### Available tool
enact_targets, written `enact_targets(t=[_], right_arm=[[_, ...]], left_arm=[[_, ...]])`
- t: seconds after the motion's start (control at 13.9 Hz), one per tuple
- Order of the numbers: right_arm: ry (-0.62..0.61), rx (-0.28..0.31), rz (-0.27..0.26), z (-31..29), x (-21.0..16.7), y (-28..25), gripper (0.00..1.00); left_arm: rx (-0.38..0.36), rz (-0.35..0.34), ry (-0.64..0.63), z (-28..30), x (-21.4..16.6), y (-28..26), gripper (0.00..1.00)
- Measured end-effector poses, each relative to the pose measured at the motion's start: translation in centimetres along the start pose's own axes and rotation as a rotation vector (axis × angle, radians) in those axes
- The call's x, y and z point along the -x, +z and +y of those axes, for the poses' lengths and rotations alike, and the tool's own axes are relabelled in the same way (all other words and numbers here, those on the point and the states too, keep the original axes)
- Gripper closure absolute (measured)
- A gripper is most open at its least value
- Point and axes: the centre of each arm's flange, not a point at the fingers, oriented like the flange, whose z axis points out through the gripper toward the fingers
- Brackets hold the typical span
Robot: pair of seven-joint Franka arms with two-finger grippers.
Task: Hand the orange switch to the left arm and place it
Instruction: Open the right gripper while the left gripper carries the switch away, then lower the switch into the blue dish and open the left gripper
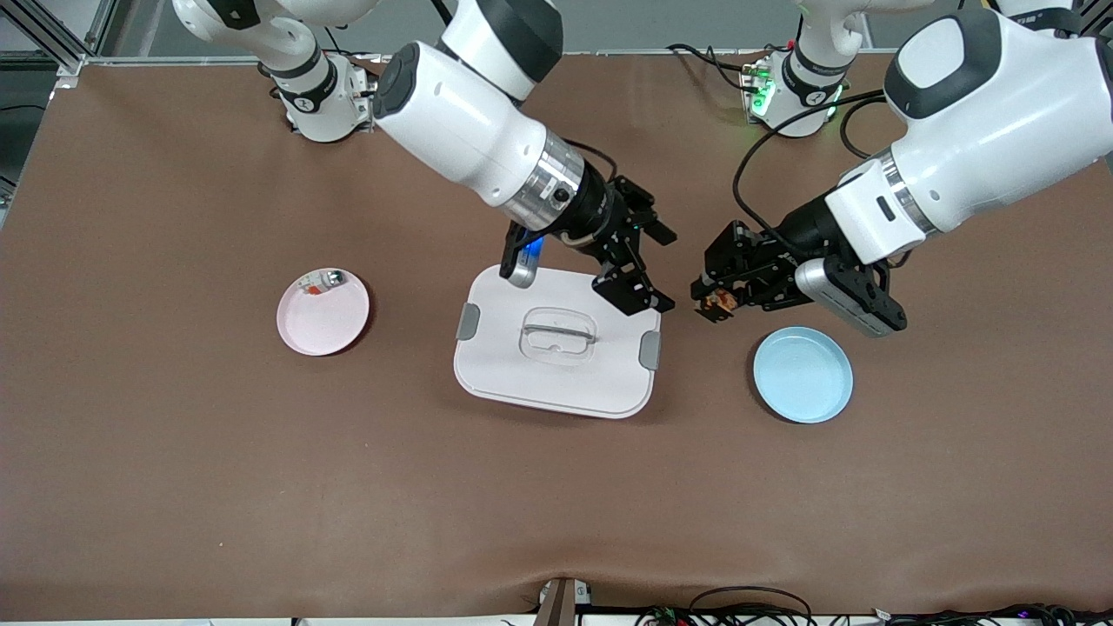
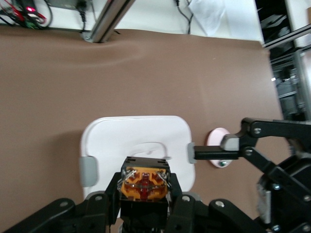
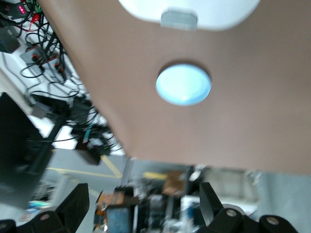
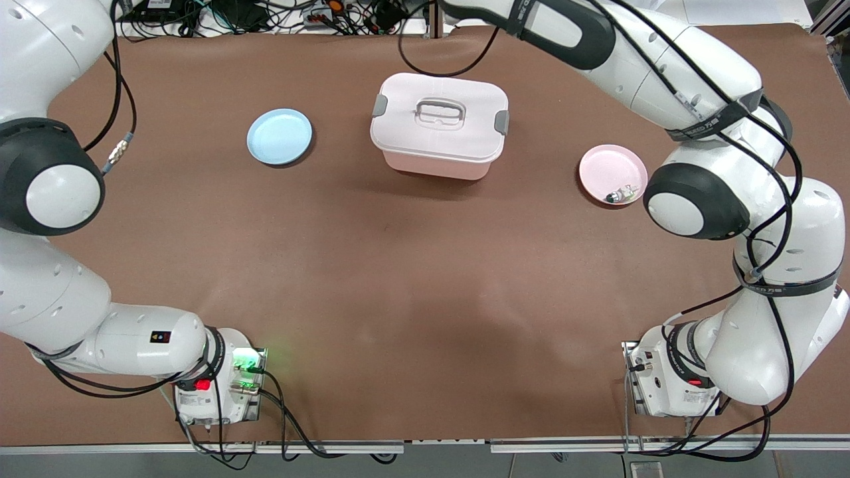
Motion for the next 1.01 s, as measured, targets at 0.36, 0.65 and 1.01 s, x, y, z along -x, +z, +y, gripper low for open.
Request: enact_targets(t=[0.36,0.65,1.01], right_arm=[[-0.341,0.24,0.095,-1.5,-4.3,-2.8,0.0],[-0.596,0.435,0.128,-3.6,-10.1,-7.5,0.0],[-0.936,0.672,0.202,-5.8,-18.2,-14.1,0.0]], left_arm=[[-0.152,-0.121,0.241,-7.0,0.3,0.3,0.59],[-0.258,-0.28,0.383,-13.4,1.2,1.4,0.59],[-0.334,-0.464,0.532,-18.2,3.6,5.4,0.59]])
